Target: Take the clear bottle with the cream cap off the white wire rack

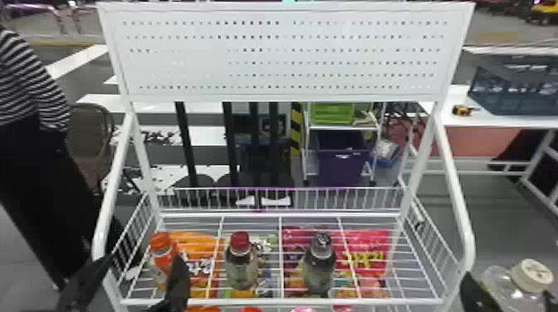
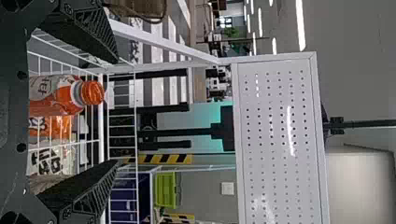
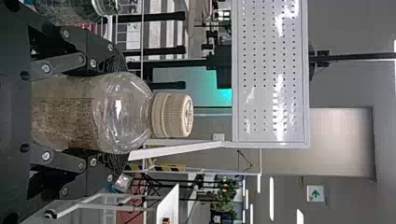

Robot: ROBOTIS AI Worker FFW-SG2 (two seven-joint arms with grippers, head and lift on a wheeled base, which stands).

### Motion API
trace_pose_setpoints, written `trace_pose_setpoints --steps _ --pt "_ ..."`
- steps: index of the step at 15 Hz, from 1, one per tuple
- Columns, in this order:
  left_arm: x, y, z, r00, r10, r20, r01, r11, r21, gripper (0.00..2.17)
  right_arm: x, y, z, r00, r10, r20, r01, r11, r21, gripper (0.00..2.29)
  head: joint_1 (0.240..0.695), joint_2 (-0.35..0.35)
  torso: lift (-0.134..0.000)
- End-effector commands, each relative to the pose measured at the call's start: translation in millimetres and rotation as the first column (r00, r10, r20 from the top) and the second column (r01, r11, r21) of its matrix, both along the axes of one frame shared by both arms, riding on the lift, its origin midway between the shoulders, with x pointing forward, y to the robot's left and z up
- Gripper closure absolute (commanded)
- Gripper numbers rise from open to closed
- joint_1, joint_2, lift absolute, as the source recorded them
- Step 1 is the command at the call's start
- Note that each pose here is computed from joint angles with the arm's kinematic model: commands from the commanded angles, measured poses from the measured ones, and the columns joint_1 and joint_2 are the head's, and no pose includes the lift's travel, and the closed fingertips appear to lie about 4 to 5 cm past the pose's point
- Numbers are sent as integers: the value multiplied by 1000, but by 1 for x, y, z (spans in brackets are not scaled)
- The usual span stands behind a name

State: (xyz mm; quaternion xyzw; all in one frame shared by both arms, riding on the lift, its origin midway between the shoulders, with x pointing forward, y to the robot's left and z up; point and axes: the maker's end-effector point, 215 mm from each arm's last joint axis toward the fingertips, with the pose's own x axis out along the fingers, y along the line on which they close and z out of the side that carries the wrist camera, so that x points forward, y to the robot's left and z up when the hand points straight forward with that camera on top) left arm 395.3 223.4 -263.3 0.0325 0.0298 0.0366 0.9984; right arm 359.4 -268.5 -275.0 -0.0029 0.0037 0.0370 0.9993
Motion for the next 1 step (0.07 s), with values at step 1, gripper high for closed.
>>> trace_pose_setpoints --steps 1 --pt "0 0 0 1000 1 -3 -1 1000 3 124 -1 -1 -1 1000 -2 1 2 1000 0 1339 499 0 0"
